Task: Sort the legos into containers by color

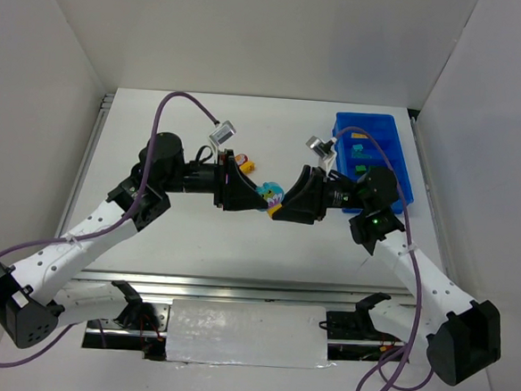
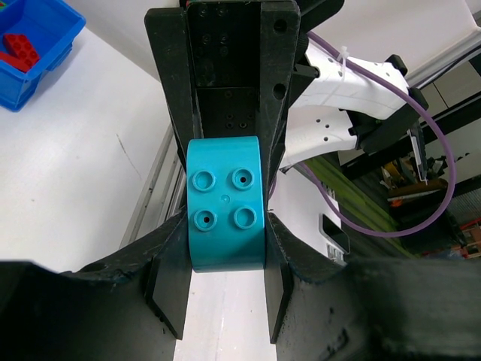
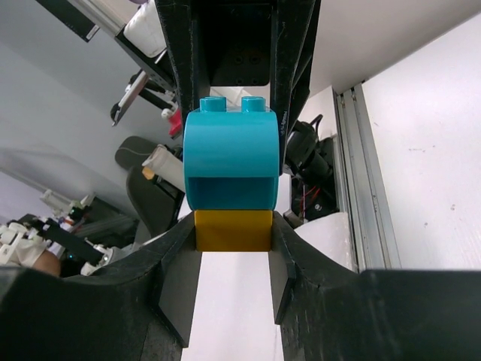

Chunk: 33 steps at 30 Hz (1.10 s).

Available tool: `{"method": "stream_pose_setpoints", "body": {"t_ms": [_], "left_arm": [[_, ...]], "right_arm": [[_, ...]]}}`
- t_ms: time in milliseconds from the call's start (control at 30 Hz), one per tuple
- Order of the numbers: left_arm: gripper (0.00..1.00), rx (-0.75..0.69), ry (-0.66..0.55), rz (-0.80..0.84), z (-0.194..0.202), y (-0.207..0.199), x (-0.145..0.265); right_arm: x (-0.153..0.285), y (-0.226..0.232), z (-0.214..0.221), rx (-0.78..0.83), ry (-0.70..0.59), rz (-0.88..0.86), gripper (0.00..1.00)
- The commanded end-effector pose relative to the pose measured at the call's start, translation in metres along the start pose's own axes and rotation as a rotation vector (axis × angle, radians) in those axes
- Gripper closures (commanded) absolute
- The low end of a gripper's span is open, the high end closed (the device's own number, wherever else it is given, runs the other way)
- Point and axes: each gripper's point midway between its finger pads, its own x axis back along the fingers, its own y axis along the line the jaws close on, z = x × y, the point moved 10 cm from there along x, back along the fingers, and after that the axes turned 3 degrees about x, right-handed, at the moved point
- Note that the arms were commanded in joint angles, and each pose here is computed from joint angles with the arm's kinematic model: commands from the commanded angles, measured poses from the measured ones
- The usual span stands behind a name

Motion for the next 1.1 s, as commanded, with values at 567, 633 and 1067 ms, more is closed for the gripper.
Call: {"method": "stream_pose_setpoints", "body": {"t_ms": [567,633,1067], "left_arm": [[1.0,-0.02,-0.215,-0.266,-0.048,0.01,0.022],[1.0,-0.027,-0.24,-0.328,-0.051,0.012,0.026],[1.0,-0.014,-0.237,-0.514,-0.024,0.01,0.056]], "right_arm": [[0.004,-0.042,0.018,0.072,0.109,0.091,1.0],[0.011,-0.059,0.016,0.007,0.068,0.237,1.0],[0.137,-0.232,-0.117,-0.565,-0.37,1.824,1.0]]}}
